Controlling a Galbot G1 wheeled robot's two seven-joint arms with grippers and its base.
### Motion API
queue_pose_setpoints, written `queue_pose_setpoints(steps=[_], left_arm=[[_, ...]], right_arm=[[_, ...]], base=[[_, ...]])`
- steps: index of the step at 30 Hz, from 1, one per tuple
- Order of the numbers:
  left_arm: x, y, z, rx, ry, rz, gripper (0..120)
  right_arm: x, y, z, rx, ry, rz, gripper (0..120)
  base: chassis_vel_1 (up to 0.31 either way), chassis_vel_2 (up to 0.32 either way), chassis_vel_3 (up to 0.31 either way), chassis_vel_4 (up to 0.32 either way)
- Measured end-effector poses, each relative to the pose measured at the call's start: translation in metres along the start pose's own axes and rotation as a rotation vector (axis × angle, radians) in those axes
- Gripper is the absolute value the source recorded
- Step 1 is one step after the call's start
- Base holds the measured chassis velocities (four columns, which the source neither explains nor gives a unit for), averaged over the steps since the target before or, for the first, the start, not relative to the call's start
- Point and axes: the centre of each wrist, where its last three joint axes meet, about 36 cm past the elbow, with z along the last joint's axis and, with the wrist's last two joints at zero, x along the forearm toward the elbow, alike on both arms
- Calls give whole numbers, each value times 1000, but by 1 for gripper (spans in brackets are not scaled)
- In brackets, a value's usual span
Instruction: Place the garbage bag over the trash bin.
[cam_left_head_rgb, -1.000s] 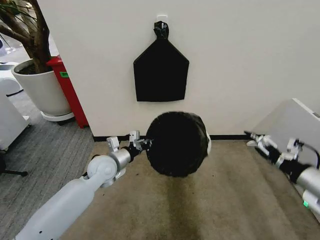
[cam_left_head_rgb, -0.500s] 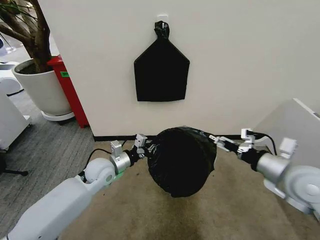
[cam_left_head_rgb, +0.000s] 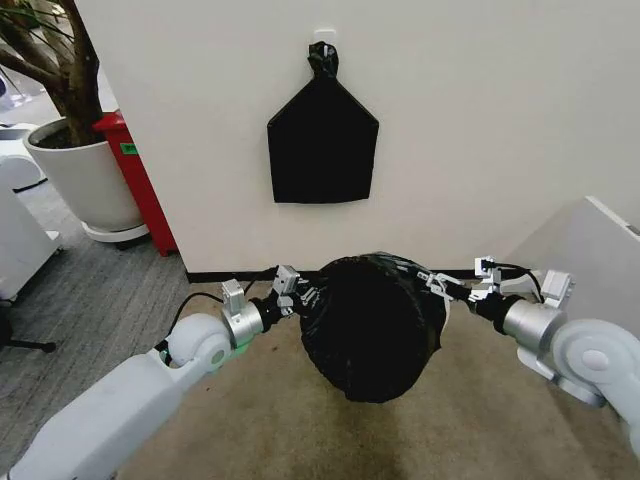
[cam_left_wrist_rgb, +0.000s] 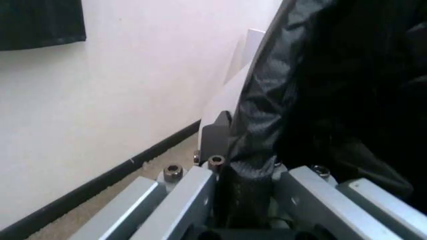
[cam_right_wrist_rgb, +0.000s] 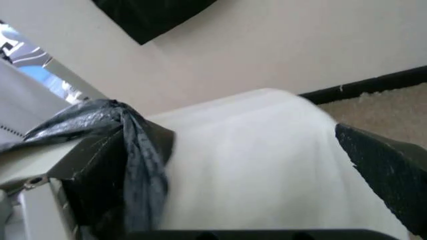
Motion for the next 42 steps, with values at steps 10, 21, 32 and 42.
queue_pose_setpoints(steps=[10,21,32,42], left_arm=[[5,10,10,66,13,-32,0],[-4,11,26,157,41,-204,0],[-22,-34,10,534,197,-609,0],[-34,-59,-27,683,423,-761,0]], right_arm=[[11,8,3,-39,7,-27,100],[23,27,-2,-139,-16,-81,100],[66,37,23,-359,-193,92,100],[64,42,72,-375,-222,143,100]], base=[[0,0,0,0],[0,0,0,0],[0,0,0,0],[0,0,0,0]])
